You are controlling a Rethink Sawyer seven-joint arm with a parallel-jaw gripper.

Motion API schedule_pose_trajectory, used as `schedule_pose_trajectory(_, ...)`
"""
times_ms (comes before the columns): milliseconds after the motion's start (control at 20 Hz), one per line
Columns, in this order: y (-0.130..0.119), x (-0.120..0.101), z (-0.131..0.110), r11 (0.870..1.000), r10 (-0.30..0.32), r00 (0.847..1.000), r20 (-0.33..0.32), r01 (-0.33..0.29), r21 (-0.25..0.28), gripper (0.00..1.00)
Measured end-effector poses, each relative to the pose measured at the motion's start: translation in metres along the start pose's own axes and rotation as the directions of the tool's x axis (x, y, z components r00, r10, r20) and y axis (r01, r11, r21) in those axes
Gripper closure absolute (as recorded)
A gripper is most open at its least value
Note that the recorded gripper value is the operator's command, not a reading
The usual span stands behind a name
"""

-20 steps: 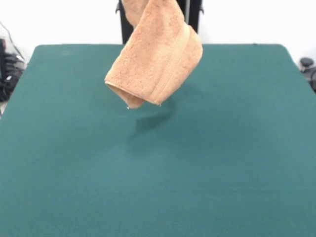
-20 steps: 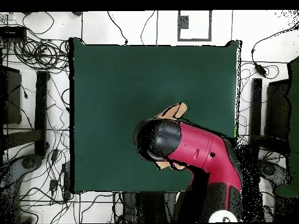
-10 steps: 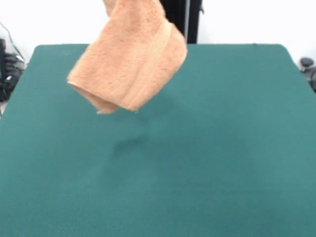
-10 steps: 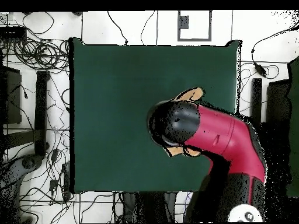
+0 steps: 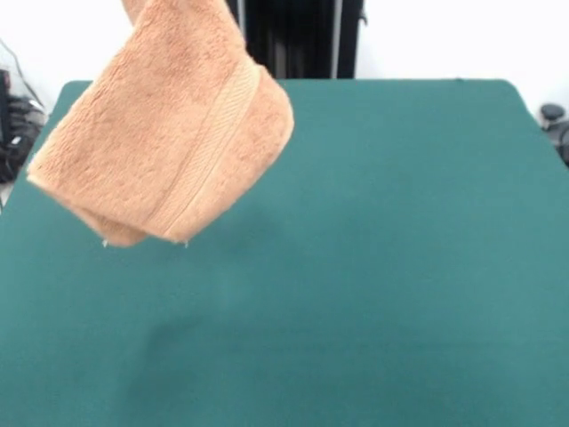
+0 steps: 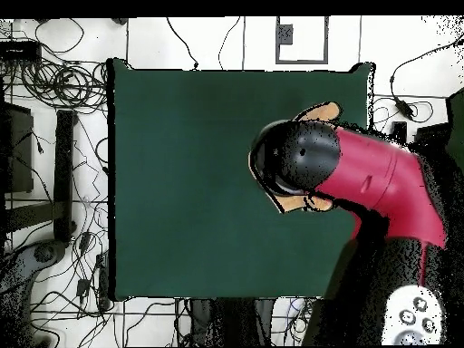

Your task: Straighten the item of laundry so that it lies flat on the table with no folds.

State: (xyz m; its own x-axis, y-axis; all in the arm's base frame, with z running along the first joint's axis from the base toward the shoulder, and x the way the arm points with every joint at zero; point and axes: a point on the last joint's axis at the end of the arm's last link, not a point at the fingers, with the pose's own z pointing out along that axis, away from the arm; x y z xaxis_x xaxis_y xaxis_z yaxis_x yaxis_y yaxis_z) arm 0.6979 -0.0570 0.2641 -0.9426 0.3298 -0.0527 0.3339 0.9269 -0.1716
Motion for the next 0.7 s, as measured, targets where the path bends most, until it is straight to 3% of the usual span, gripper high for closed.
schedule_pose_trajectory(350,0.007,-0.03,0.006,0.999,-0.033,0.998,0.05,0.033,0.003,1.0)
schedule_pose_trajectory(700,0.02,-0.04,0.024,0.998,-0.07,0.994,0.082,0.07,0.008,1.0)
